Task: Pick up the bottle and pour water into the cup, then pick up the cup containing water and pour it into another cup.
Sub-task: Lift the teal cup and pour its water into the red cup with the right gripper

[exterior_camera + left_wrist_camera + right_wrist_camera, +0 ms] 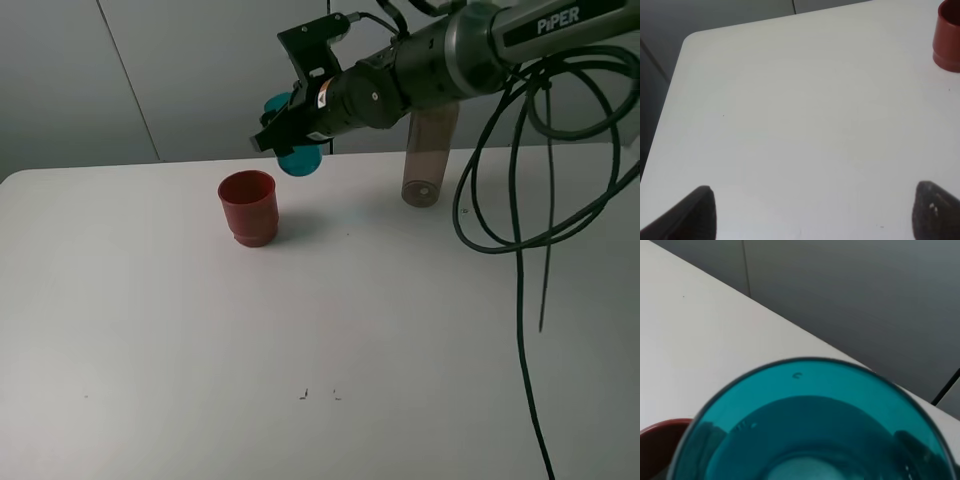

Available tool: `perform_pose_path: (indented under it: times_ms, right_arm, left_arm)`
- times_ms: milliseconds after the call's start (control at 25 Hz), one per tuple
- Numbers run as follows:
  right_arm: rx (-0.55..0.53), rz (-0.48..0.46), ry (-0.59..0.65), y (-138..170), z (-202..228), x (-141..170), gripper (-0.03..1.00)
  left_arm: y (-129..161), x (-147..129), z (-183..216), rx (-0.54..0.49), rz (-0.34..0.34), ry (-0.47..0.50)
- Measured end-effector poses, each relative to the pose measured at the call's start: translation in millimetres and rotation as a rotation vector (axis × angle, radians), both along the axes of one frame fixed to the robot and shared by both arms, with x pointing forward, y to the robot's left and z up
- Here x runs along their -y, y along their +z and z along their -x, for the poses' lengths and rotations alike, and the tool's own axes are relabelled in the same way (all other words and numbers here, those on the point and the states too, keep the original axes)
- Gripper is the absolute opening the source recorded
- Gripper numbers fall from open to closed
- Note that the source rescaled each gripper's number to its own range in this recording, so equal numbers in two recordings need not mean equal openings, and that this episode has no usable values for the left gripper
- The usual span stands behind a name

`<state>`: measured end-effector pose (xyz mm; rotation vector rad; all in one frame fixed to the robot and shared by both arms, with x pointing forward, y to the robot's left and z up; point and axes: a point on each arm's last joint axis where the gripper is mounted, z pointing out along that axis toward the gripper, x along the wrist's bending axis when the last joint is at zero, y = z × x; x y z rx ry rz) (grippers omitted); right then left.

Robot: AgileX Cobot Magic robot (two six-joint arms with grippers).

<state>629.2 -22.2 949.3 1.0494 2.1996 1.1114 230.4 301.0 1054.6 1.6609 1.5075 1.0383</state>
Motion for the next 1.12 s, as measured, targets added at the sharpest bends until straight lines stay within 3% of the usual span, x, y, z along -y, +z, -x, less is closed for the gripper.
perform_pose_path:
  times_ms: [760,1120]
  right_arm:
    - [0.157,0.117,0.113,-3.0,-25.1,-12.8,0.13]
    - [0.25,0.218,0.203,-1.6,-25.5,-13.6,0.13]
  left_arm:
    - [0.0,0.0,0.0,0.0,-0.002,-0.001]
    - [0.0,-0.4,0.0,0.0,-0.006,0.002]
